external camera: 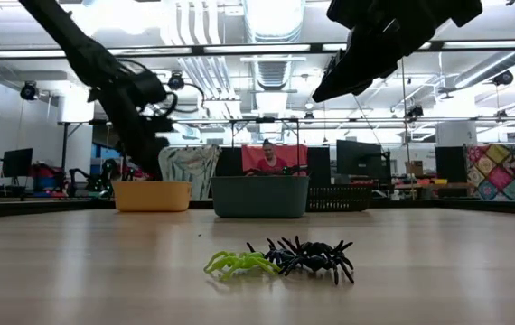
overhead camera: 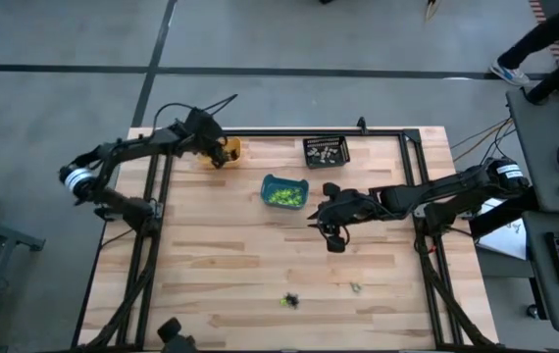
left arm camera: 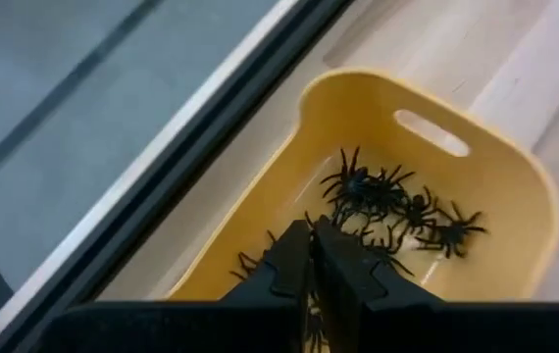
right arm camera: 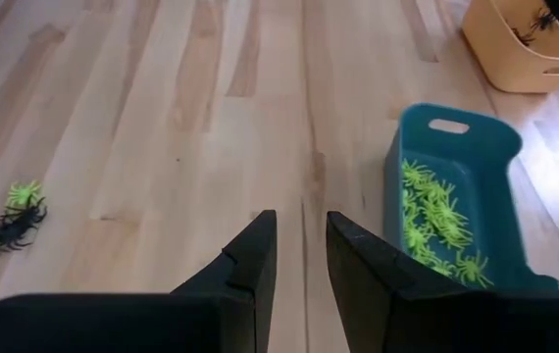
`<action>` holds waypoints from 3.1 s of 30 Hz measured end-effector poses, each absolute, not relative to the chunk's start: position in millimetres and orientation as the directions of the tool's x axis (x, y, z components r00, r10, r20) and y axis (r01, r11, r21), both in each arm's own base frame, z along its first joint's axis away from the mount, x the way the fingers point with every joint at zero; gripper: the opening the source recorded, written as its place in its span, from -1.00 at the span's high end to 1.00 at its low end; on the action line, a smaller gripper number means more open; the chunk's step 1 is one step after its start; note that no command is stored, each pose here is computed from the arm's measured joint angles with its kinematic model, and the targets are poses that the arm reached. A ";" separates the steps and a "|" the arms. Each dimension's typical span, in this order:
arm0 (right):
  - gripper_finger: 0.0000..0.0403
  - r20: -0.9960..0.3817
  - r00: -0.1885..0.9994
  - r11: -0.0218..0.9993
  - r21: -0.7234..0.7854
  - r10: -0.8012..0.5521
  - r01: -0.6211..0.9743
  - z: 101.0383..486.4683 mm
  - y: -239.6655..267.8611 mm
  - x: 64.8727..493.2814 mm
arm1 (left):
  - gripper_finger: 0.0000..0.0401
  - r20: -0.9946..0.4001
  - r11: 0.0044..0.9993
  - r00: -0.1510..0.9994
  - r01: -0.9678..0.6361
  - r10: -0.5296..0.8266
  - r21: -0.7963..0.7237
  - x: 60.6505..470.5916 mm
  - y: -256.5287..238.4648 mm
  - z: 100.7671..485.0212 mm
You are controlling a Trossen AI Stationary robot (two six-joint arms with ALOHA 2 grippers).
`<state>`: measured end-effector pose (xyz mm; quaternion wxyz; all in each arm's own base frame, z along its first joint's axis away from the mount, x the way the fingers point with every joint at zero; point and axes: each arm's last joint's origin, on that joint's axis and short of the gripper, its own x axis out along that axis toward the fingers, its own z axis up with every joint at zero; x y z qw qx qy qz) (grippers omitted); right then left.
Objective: Sort Halloween decoration
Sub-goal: Put the black spider toy into the yellow bin, then put the white skull toy into the black bin
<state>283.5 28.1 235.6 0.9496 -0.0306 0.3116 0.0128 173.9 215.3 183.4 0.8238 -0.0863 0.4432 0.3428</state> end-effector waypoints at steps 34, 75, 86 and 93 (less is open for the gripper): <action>0.59 -0.593 0.805 1.000 -0.026 -0.005 -0.012 235.6 24.1 283.9 | 0.89 -0.863 0.739 0.238 -0.642 0.446 0.205 184.4 231.9 163.1; 0.59 -0.816 0.414 0.705 0.566 0.404 0.427 209.1 92.3 276.7 | 0.43 -0.382 0.878 0.790 -0.439 0.479 0.192 242.1 -1.3 291.8; 0.59 -0.963 -0.046 0.765 0.181 0.265 0.618 196.8 140.2 278.2 | 0.43 -0.364 0.847 0.766 -0.463 0.530 0.260 242.7 -11.6 289.7; 0.59 -0.965 -0.077 0.751 0.144 0.251 0.644 185.1 154.5 283.2 | 0.43 -0.363 0.845 0.764 -0.460 0.533 0.273 242.7 -11.5 289.7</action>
